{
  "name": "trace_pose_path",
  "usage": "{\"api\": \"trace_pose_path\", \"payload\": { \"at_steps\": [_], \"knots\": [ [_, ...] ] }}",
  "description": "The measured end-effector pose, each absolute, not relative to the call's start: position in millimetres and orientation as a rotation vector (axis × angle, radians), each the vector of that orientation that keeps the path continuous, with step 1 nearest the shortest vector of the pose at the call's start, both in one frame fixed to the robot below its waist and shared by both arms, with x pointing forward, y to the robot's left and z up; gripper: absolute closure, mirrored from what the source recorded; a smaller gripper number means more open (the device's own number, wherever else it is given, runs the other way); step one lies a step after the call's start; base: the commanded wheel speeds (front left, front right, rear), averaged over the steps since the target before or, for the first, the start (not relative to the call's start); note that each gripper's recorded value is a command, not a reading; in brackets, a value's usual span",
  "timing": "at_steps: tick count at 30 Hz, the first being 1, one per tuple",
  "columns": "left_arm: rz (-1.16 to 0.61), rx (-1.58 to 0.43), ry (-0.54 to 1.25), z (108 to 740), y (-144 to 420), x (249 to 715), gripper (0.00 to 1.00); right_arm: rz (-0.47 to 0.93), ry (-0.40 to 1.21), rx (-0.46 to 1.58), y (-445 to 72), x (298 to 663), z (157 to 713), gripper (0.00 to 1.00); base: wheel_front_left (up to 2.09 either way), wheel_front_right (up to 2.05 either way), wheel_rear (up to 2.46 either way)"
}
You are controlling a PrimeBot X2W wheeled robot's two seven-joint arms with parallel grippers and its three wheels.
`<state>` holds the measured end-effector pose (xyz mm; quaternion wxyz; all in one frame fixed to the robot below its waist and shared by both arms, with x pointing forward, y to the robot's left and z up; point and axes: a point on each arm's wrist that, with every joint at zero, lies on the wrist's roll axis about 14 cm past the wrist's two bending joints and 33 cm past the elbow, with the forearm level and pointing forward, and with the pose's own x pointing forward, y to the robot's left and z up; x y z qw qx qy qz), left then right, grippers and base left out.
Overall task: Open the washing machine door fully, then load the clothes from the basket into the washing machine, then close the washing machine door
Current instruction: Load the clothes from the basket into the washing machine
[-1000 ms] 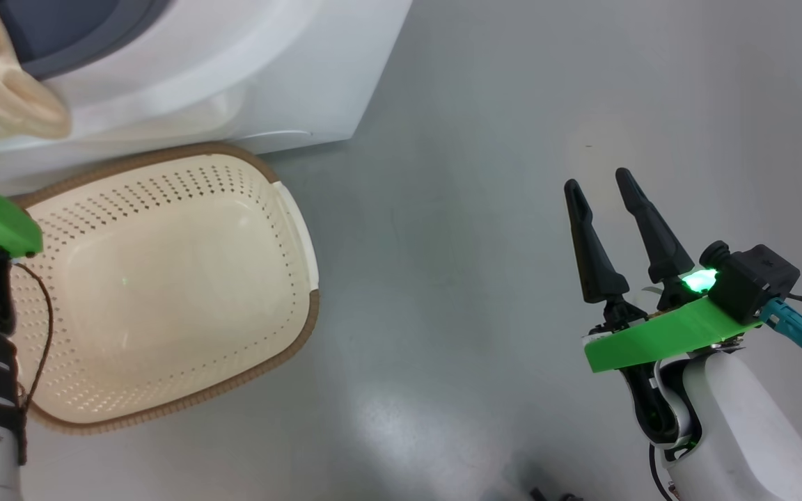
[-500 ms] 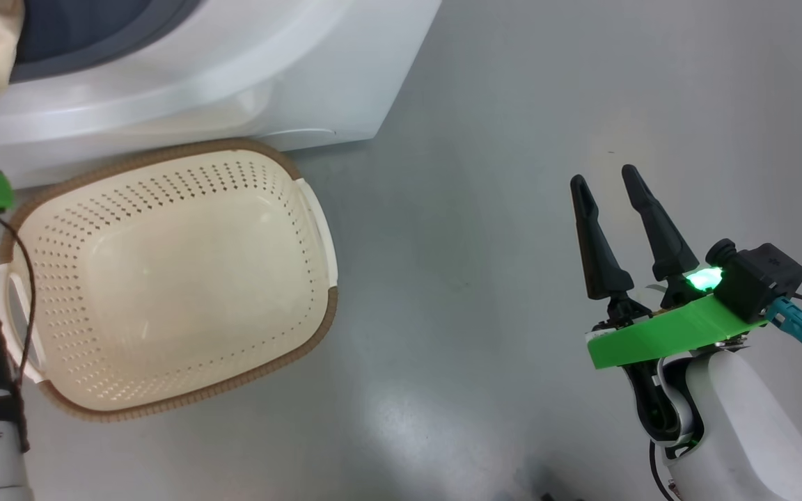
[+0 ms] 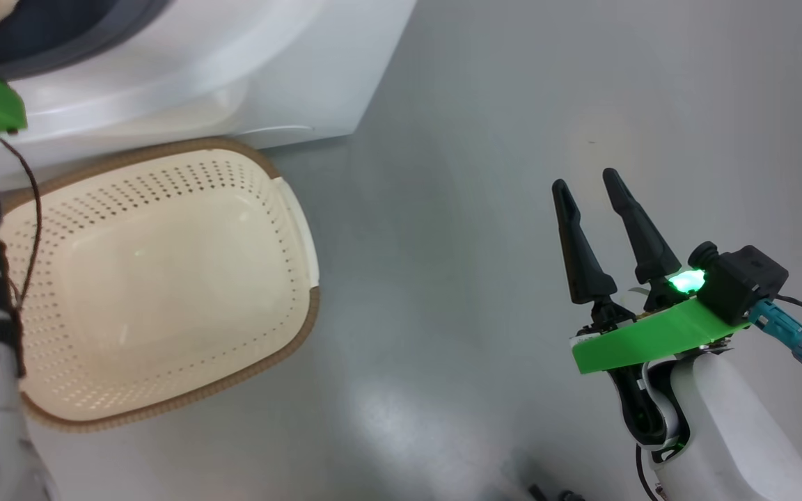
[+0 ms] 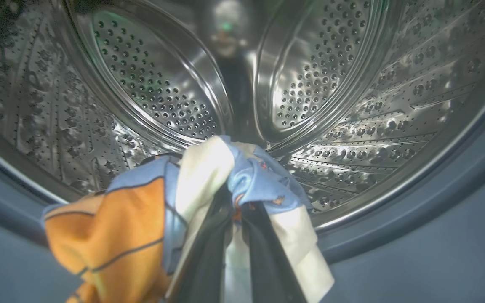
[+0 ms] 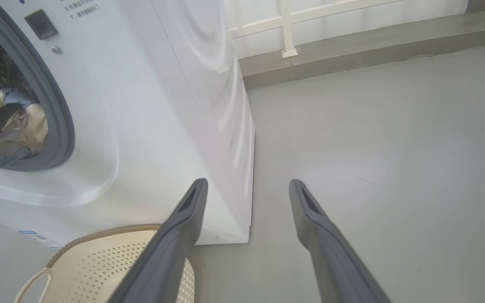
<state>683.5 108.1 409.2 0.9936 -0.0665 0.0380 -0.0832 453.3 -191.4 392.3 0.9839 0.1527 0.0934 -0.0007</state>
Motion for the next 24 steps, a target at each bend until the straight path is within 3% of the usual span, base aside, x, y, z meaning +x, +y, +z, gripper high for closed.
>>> {"api": "trace_pose_path", "payload": {
  "at_steps": [12,19,24],
  "knots": [
    [-0.193,-0.109,0.072,429.8,92.7,731.9,1.0,-0.042,0.203,0.294,-203.3,441.4,392.0,0.0,0.0,0.0,0.0],
    [-0.19,-0.102,-0.115,481.4,95.3,757.0,1.0,-0.064,0.205,0.3,-209.9,438.9,392.6,0.0,0.0,0.0,0.0],
    [-0.222,-0.074,-0.002,436.0,87.6,749.0,1.0,-0.077,0.196,0.303,-214.0,438.6,395.6,0.0,0.0,0.0,0.0]
  ]
}}
